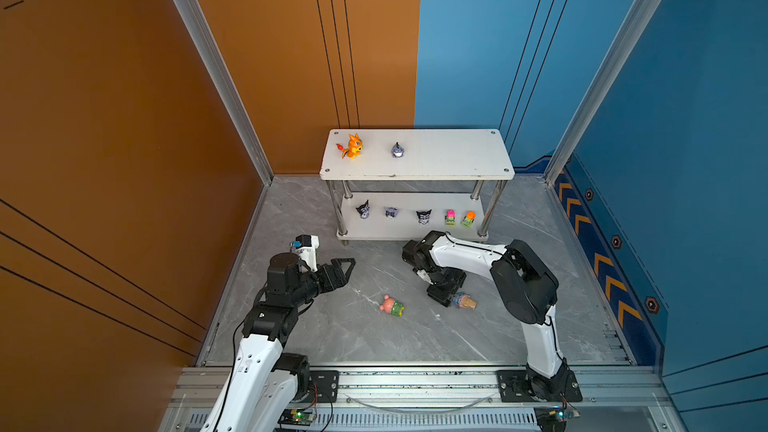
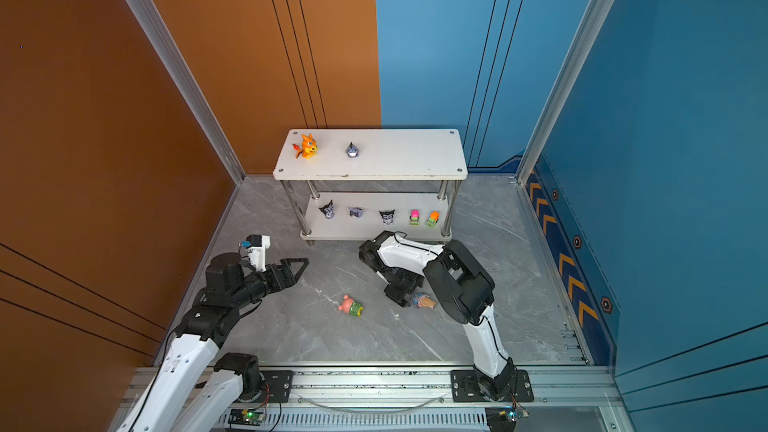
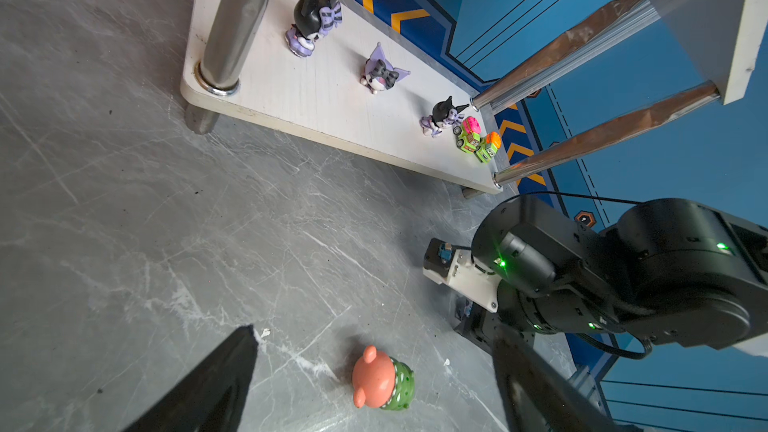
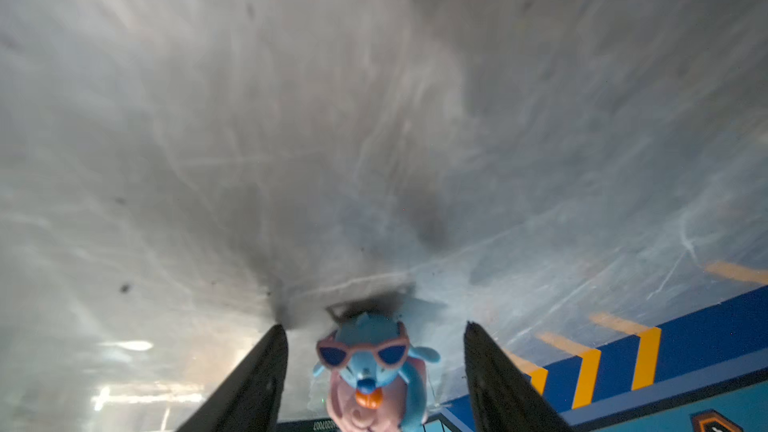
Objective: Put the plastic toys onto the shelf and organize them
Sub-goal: 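Lift the Stitch figure off the floor with the right gripper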
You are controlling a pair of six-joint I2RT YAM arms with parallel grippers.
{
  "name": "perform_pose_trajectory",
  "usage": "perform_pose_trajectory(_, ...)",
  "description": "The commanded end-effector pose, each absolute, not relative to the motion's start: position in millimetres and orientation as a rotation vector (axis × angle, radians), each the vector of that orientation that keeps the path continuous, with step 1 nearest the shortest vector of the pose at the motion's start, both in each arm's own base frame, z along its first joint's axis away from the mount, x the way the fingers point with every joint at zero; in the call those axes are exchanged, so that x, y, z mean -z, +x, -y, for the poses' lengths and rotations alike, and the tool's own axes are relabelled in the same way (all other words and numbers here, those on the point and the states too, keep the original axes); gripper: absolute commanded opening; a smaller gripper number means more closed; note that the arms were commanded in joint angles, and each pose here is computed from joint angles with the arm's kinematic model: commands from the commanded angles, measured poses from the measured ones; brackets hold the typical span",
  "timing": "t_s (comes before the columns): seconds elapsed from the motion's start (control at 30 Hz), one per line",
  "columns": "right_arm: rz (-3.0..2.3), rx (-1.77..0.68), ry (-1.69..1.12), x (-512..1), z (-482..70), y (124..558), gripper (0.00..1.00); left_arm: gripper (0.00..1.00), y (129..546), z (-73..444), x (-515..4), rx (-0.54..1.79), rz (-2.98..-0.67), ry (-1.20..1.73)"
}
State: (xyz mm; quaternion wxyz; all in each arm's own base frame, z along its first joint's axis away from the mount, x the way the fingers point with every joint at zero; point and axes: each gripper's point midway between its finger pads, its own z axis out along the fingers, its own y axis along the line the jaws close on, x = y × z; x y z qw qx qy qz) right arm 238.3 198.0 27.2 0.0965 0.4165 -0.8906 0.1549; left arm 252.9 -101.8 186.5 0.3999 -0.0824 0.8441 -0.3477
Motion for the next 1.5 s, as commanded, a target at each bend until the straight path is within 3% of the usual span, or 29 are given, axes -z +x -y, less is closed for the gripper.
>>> perform_pose_trajectory(0.0,2.705,-0.381,1.2,-39,-210,238,0.76,0.9,254,104,-196,0.895,-2.106,-0.166)
perform_pose_trajectory(0.23,2.686,-0.476,1.135,-49,-184,239,0.79,0.9,254,104,-195,0.898,-2.099,-0.165)
perform_pose_trajectory(0.8,2.592,-0.506,1.069,-41,-158,222,0.76,0.9,256,105,-196,0.902,-2.094,-0.163)
perform_pose_trajectory(1.0,2.568,-0.471,1.059,-32,-160,219,0.68,0.9,255,104,-195,0.9,-2.099,-0.163)
perform_pose_trajectory(1.33,2.539,-0.43,1.024,-20,-153,208,0.7,0.9,255,104,-194,0.9,-2.098,-0.166)
perform_pose_trajectory(1.47,2.55,-0.416,1.024,-19,-155,210,0.64,0.9,256,104,-194,0.902,-2.098,-0.169)
